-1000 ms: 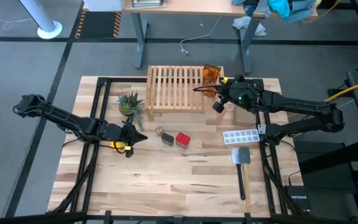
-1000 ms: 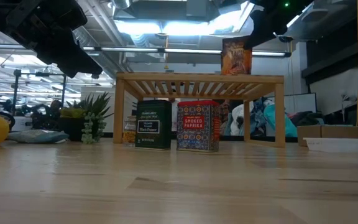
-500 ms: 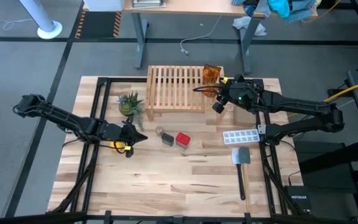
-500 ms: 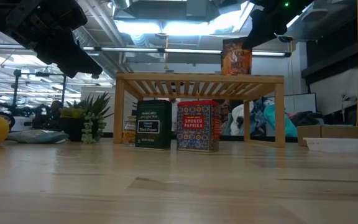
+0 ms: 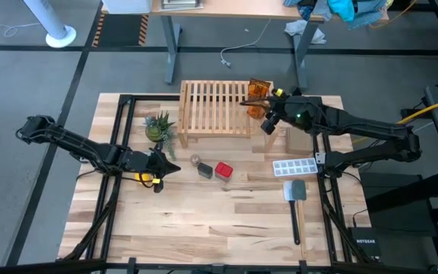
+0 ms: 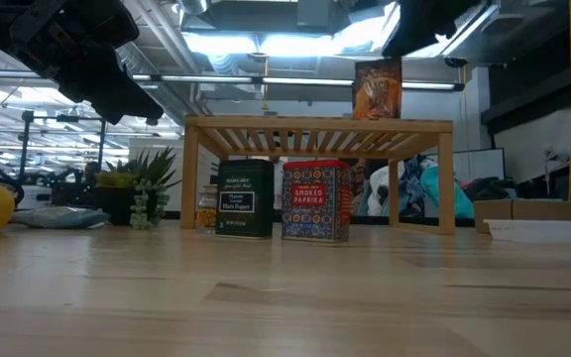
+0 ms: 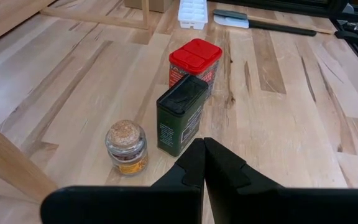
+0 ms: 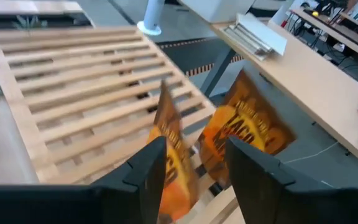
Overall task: Shelf spices
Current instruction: Put the red seasoning can on the shelf
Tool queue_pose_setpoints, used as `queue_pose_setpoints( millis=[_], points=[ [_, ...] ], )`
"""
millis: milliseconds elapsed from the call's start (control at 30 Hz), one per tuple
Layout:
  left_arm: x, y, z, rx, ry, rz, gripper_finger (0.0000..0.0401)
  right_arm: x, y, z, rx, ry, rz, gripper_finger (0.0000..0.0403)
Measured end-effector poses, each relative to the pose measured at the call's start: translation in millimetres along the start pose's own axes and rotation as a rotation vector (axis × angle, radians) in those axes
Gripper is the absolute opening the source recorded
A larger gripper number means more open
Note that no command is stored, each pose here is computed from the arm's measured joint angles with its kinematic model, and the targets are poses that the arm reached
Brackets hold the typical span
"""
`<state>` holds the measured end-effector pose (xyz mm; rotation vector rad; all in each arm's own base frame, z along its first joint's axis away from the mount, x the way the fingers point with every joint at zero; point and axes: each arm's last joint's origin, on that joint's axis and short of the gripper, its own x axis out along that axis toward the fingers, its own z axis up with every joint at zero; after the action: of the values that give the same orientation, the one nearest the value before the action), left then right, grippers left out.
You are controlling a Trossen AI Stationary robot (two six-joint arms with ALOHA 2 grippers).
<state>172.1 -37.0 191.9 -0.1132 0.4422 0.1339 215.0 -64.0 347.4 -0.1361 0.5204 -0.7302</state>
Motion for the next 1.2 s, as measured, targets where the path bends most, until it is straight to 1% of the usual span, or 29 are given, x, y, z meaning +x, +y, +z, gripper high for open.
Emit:
queue_pose_setpoints(
  millis=[133,233,333,433,467,533,767,1033,1100,1200],
  points=[
    [0.0,-0.1,-0.1,0.0,0.0,0.0,0.0,-10.2,-6.8,14.7,0.013,-0.021,0.003,0.017],
    [0.0,0.0,-0.2,-0.02,0.002,0.0,0.0,-18.6,-10.6,25.3,0.048,-0.039,0.065,0.017],
    [-0.1,0.2,-2.9,-0.05,0.034,-0.011,0.0,-25.3,-10.5,33.6,0.125,-0.06,0.208,0.017],
    [-0.5,0.2,-9.8,-0.07,0.117,-0.05,0.0,-32.7,-5.6,36.7,0.174,-0.042,0.385,0.017],
    [-0.9,0.2,-12.0,-0.082,0.143,-0.058,0.0,-35.7,-1.5,36.8,0.18,-0.033,0.43,0.017],
    [-1.8,-0.2,-15.9,-0.095,0.182,-0.057,0.0,-41.9,8.1,35.3,0.169,-0.017,0.477,0.017],
    [3.7,-12.4,-23.3,-0.068,0.225,-0.096,0.0,-73.0,47.8,25.9,0.094,-0.004,0.512,0.017],
    [34.4,-30.2,-42.5,0.012,0.282,-0.128,0.0,-110.0,84.7,13.7,0.074,-0.026,0.578,0.017],
    [44.2,-33.6,-48.5,0.022,0.3,-0.165,0.0,-116.0,93.0,11.3,0.06,-0.034,0.583,0.017],
    [58.0,-38.1,-56.1,0.003,0.318,-0.245,0.0,-122.6,103.4,7.4,0.029,-0.041,0.585,0.017]
  ],
)
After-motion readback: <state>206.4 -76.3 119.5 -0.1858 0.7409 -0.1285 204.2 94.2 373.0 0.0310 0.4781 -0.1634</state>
